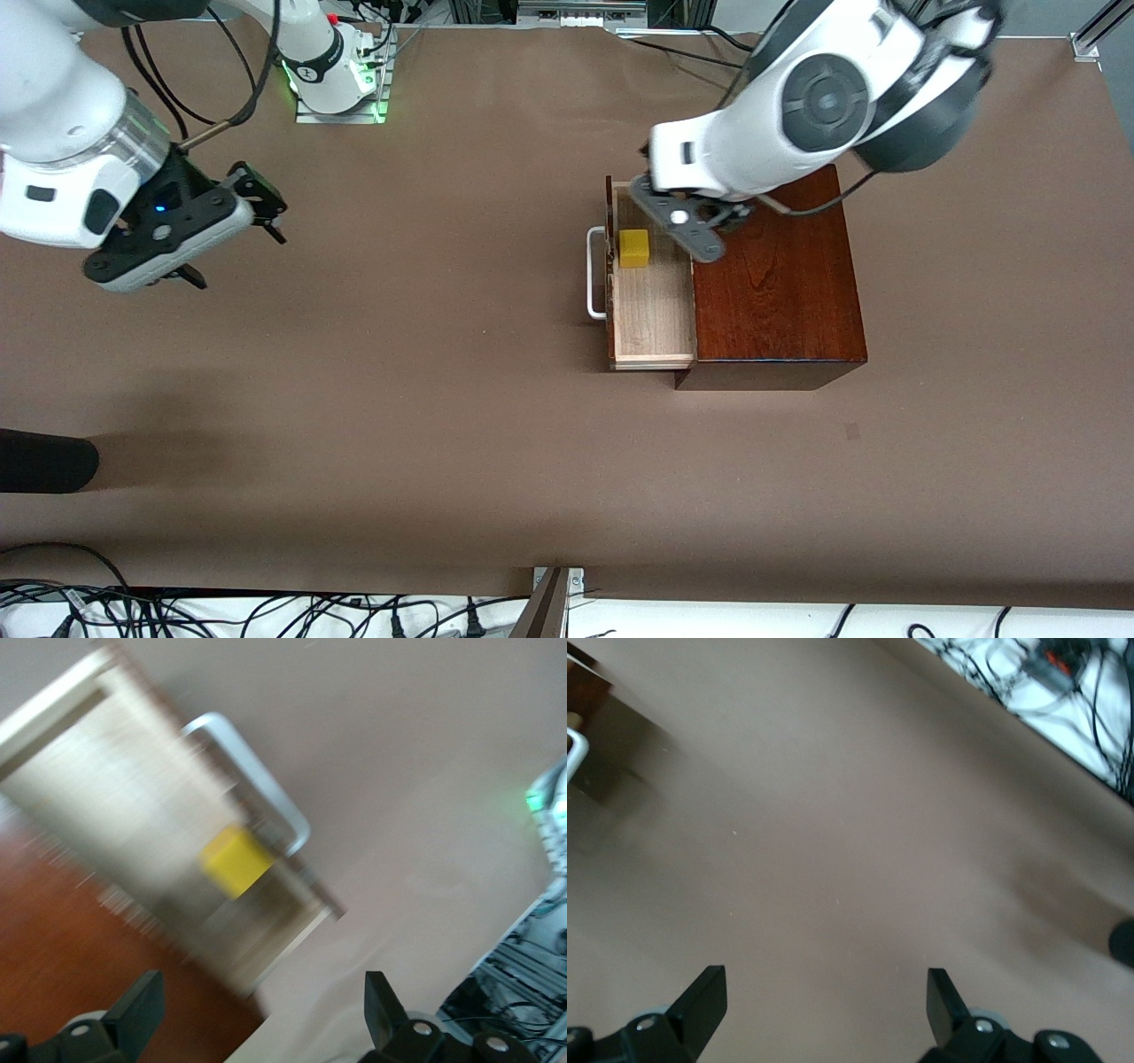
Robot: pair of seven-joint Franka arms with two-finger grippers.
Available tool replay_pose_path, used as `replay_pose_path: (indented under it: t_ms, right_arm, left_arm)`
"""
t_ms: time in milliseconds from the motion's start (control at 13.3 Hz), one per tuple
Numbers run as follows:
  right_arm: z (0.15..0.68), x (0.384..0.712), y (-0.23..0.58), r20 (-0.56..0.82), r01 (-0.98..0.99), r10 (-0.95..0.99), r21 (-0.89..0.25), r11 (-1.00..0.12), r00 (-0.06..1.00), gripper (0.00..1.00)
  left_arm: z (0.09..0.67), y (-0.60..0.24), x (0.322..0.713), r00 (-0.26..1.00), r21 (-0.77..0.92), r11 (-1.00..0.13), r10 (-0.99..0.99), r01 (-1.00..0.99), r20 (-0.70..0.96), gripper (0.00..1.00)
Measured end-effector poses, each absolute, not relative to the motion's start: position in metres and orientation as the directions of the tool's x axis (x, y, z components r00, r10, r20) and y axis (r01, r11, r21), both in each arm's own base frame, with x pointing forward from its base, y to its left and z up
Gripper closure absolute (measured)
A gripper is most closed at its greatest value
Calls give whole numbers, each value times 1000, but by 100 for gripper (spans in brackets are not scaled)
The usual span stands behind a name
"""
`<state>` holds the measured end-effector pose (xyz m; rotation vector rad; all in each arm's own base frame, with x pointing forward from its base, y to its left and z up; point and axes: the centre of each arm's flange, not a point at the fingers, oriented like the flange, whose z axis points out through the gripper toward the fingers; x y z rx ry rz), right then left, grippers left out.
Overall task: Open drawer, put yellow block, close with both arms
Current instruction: 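Raise the right gripper away while the left gripper moves toward the drawer, then push the drawer shut into the box with the left gripper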
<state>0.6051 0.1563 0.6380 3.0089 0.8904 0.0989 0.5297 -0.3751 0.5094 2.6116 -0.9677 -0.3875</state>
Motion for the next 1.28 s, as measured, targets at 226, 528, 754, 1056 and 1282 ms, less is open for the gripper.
replay_pose_path:
  t_ms: [226,528,754,1056,1282]
  right_arm:
    - [627,598,115,31,482,481,4,-876,876,0]
    - [604,579,59,42,412,411,-28,-911,911,0]
    - [597,566,29,40,372,370,-49,-927,928,0]
    - [595,562,28,34,371,370,-50,-927,928,0]
    - [594,562,33,31,341,340,-51,-939,940,0]
  left_arm:
    - [480,-441,533,743,480,-655,-670,-584,-11,0]
    - [458,-472,536,717,498,-592,-691,-633,90,0]
    - [438,-474,537,512,443,-393,-839,-806,187,0]
    - [383,-495,528,187,320,-113,-959,-941,212,0]
    - [341,-502,524,81,259,-27,-977,-966,198,0]
